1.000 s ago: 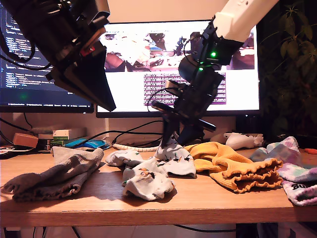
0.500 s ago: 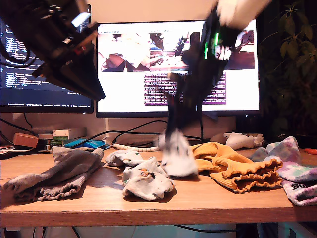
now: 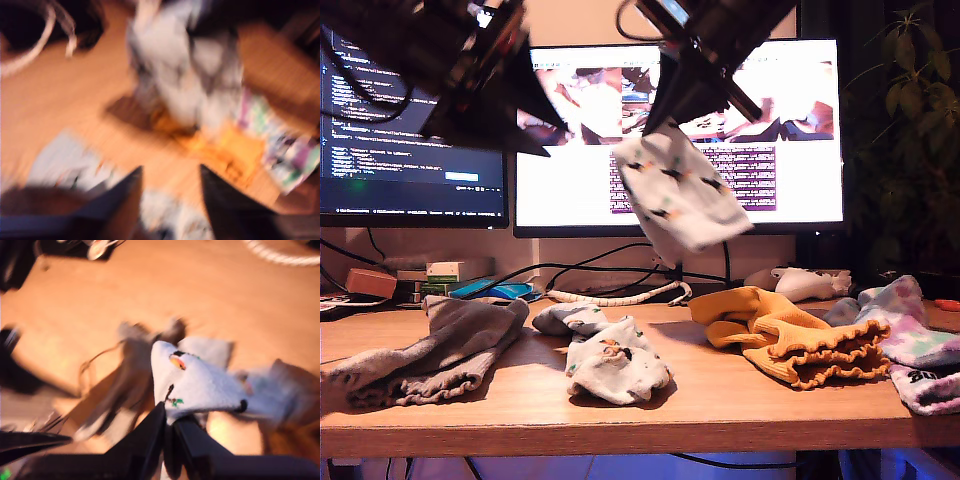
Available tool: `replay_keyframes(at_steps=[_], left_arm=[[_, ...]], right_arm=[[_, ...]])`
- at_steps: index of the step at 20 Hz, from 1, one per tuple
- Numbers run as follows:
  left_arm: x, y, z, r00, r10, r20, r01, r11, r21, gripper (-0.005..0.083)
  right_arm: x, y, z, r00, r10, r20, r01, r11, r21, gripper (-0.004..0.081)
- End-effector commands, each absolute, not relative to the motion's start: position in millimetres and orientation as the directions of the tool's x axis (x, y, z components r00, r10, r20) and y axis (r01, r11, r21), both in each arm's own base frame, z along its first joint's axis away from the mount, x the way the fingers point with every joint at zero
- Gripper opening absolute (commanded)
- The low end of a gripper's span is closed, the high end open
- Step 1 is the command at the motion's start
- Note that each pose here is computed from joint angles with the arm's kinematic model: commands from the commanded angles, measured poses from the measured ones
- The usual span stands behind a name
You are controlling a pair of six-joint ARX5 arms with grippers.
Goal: Pair up the socks based on colour and pattern, by placing them on top of one another
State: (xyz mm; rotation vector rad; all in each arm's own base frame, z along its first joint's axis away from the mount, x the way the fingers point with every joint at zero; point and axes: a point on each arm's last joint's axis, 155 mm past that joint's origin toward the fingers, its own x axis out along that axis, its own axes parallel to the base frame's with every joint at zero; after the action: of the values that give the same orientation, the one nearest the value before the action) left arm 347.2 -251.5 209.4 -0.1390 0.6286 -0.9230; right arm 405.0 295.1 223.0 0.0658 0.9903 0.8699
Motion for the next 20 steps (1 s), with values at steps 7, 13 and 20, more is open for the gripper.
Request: replay_keyframes(at_steps=[7, 13, 20], left_arm=[[334.5, -263.6, 190.8, 0.291, -0.859, -0.42, 0.649, 0.5, -0.573, 0.0536], [342.6, -267.4, 161.8, 0.265, -0.851, -0.453, 0.623, 0.509, -0.594, 0.0536], [337.3, -290.3, 179.9, 0.238, -0.894, -0.379, 0.702, 0.428, -0.57, 0.0536]], right_arm=[[375.8, 321.3, 249.1, 0.205, 0.726, -0.657, -0.685, 0.586, 0.433, -0.0011], [371.1, 334.2, 274.5, 0.204, 0.787, -0.582, -0.701, 0.533, 0.475, -0.0011], [372.9, 340.5, 284.4, 0.207, 0.813, -0.544, -0.695, 0.514, 0.504, -0.0011]])
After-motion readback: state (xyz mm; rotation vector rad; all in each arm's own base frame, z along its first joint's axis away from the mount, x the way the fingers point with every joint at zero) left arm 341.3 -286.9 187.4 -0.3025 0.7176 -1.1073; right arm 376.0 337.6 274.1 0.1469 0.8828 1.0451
